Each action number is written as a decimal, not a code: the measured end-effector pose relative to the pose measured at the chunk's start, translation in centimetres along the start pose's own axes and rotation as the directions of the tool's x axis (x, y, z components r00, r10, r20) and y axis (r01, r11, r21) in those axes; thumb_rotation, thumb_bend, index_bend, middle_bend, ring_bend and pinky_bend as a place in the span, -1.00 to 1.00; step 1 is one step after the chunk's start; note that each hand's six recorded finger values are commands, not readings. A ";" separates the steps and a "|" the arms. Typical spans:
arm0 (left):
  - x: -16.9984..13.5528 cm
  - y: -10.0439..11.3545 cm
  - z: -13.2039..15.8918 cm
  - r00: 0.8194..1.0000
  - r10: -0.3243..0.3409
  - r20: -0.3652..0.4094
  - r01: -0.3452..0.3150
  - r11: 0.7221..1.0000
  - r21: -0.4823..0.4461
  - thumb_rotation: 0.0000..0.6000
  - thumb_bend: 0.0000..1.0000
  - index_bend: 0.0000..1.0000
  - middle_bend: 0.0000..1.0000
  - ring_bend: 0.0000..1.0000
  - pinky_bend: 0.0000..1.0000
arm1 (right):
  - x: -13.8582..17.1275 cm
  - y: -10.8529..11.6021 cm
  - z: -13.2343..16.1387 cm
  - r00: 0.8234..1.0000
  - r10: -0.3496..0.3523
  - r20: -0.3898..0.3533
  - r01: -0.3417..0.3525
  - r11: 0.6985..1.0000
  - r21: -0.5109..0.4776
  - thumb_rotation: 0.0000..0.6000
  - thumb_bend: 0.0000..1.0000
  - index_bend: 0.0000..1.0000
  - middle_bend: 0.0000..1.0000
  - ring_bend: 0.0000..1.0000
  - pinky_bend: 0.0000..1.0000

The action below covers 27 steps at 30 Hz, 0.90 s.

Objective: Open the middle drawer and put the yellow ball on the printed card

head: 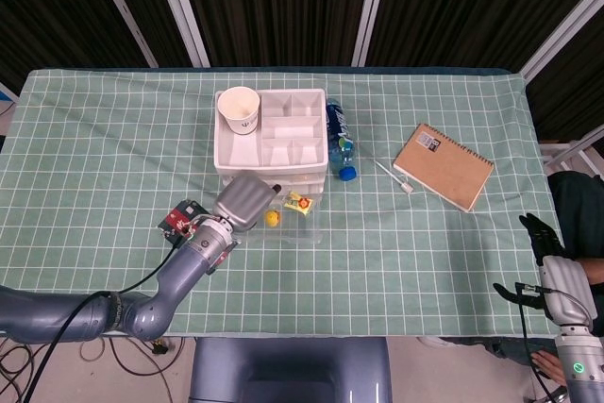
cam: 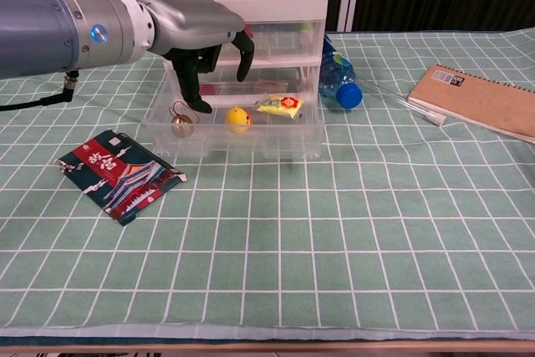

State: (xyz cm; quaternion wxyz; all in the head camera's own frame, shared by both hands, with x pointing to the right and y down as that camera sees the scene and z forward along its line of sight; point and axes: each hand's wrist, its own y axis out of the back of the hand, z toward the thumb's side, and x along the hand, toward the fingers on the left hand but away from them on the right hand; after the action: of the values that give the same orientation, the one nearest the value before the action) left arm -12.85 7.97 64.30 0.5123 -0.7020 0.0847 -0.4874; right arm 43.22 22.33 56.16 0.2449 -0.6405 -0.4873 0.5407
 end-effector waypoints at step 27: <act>1.5 -1.6 2.2 0.999 -0.034 0.013 0.035 0.999 -0.018 1.00 -0.55 -0.14 1.00 1.00 1.00 | 0.0 0.0 0.0 1.000 0.002 0.004 -0.002 1.000 -0.011 1.00 -0.91 -1.00 -1.00 -1.00 -0.56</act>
State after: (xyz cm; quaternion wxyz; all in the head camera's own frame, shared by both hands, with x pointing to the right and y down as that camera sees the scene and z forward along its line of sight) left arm -10.96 9.16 66.48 0.4978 -0.7112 0.0737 -0.4908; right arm 43.25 22.28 56.16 0.2396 -0.6413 -0.4901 0.5396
